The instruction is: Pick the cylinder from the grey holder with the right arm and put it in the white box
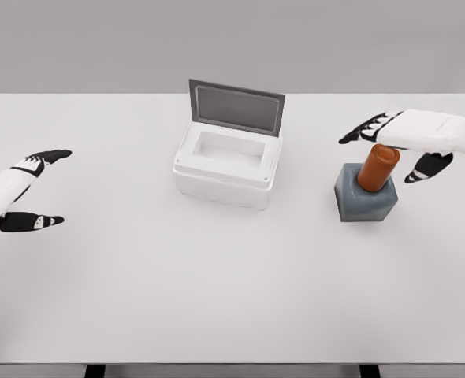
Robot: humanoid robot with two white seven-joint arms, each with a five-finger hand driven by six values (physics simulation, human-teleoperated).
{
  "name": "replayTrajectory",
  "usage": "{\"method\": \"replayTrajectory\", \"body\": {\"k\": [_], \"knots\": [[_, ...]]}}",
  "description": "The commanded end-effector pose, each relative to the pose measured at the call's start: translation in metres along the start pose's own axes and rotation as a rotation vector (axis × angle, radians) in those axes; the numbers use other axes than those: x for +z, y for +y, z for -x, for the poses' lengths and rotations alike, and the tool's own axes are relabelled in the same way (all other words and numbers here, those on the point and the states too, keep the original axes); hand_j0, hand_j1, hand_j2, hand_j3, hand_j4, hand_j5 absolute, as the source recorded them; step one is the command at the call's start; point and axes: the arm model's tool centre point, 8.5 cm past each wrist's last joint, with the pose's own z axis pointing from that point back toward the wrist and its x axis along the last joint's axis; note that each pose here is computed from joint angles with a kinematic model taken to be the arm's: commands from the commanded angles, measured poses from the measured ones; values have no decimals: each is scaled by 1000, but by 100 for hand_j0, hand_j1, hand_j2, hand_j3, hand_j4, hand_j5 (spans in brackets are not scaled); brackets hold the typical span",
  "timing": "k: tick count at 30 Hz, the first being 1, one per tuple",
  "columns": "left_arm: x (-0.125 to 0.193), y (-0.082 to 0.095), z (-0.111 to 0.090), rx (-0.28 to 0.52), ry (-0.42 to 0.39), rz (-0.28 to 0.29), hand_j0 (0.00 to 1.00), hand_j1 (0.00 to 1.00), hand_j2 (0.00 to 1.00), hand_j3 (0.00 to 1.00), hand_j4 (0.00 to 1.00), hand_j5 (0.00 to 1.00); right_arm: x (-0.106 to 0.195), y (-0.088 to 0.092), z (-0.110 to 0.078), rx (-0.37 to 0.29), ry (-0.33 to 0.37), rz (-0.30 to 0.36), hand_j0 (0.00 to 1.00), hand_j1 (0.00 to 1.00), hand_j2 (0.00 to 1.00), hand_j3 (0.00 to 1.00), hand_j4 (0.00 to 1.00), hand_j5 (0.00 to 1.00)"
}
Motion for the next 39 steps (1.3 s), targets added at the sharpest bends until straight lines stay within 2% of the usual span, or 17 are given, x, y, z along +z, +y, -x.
{"method": "replayTrajectory", "body": {"k": [1, 4, 8, 13, 21, 29, 36, 39], "knots": [[-1, -3, 0, 19, 0, -12, 100, 100, 100, 100, 100, 100, -3, 6, 1, -7, -2, -17, 99, 99, 99, 99, 99, 99], [-3, -9, -2, 37, -4, -17, 100, 100, 100, 100, 100, 100, -5, 6, 1, -12, -4, -15, 95, 95, 95, 95, 95, 95], [0, -19, 0, 65, 9, -20, 100, 100, 100, 100, 100, 100, -6, 8, 7, -25, 8, -14, 97, 97, 97, 97, 97, 97], [1, -23, 3, 75, 20, -20, 100, 100, 100, 100, 100, 100, -6, 7, 8, -26, 10, -13, 97, 97, 97, 97, 97, 97], [2, -23, 3, 76, 22, -22, 100, 100, 100, 100, 100, 100, -6, 6, 7, -21, 7, -12, 93, 93, 93, 93, 93, 93], [2, -22, 3, 77, 22, -24, 100, 100, 100, 100, 100, 100, -4, 5, 0, 1, -12, -14, 93, 93, 93, 93, 93, 93], [2, -21, 3, 80, 21, -29, 100, 100, 100, 100, 100, 100, -3, 5, 1, 4, -10, -15, 76, 76, 76, 76, 76, 76], [2, -20, 3, 79, 21, -30, 100, 100, 100, 100, 100, 100, -3, 6, 0, 1, -11, -16, 62, 62, 62, 62, 62, 62]]}}
